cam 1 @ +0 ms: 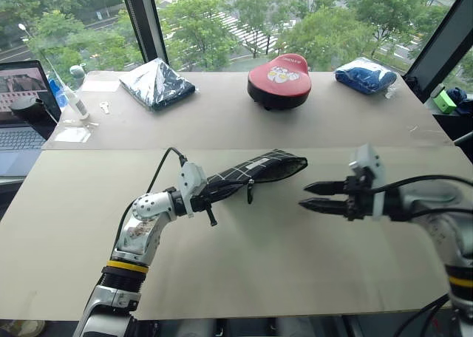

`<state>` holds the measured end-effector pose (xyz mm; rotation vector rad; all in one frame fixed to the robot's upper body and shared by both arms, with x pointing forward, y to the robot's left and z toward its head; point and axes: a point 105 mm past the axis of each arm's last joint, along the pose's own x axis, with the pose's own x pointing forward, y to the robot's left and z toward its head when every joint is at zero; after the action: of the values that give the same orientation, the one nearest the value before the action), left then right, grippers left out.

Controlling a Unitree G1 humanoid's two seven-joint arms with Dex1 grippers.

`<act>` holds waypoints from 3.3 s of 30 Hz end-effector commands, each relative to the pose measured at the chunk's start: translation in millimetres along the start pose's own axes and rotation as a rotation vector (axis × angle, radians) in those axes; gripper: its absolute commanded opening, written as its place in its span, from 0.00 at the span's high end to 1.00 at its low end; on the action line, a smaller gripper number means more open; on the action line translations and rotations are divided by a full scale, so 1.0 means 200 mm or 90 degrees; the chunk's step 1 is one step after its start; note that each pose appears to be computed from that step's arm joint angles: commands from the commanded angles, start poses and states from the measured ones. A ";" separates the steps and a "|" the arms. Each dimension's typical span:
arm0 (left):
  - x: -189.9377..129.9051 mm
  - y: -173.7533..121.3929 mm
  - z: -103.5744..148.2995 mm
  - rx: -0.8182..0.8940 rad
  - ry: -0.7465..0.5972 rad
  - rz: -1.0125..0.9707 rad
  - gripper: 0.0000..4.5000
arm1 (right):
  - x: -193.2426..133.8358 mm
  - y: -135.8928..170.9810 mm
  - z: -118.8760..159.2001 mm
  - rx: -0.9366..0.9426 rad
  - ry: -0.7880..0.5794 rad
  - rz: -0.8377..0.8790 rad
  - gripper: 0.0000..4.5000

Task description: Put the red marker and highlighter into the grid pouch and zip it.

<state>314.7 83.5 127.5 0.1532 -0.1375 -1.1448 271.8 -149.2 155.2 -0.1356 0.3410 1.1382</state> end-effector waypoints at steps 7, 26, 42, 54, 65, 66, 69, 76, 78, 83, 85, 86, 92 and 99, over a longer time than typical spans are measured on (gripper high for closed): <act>0.02 -0.01 0.06 0.022 -0.028 -0.001 1.00 | 0.36 0.00 -0.07 0.075 0.017 -0.069 0.46; 0.03 0.00 0.05 0.016 -0.032 0.002 1.00 | 0.56 -0.05 0.12 0.054 -0.038 -0.065 0.46; 0.01 0.00 0.03 0.022 -0.030 0.005 1.00 | 0.39 -0.09 0.13 0.037 -0.055 -0.075 0.99; 0.00 0.00 0.04 0.022 -0.028 0.004 1.00 | -0.14 -0.39 -0.05 0.040 0.054 -0.269 0.99; 0.05 0.00 0.06 0.023 -0.045 -0.010 1.00 | -0.09 -0.37 -0.06 0.050 0.019 -0.246 0.86; 0.05 0.00 0.07 0.024 -0.047 -0.015 1.00 | -0.08 -0.36 -0.06 0.053 0.021 -0.240 0.81; 0.07 -0.02 0.08 0.044 -0.054 -0.045 1.00 | -0.14 -0.31 -0.06 0.073 0.017 -0.216 0.58; 0.09 -0.03 0.10 0.075 -0.060 -0.096 1.00 | -0.49 -0.22 -0.01 0.055 0.016 -0.244 0.44; 0.08 -0.04 0.10 0.079 -0.061 -0.108 1.00 | -0.53 -0.18 -0.01 0.031 0.018 -0.251 0.44; 0.08 -0.08 0.07 0.120 -0.053 -0.169 1.00 | -0.61 0.00 0.00 -0.016 -0.020 -0.262 0.44; 0.09 -0.11 0.05 0.149 -0.050 -0.201 1.00 | -0.62 0.00 -0.01 -0.013 -0.038 -0.291 0.44; 0.10 -0.11 0.04 0.173 -0.047 -0.209 0.91 | -0.62 0.00 -0.01 -0.011 -0.043 -0.300 0.43; 0.12 -0.11 0.00 0.207 -0.044 -0.237 0.45 | -0.57 -0.01 -0.03 -0.011 -0.041 -0.306 0.42; -0.02 -0.10 0.13 0.040 -0.054 -0.191 0.02 | -0.62 -0.08 -0.04 -0.013 -0.036 -0.333 0.42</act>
<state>298.3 65.8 135.3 0.2365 -0.2484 -1.4470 234.3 -256.9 176.7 -0.1500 0.2647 0.6517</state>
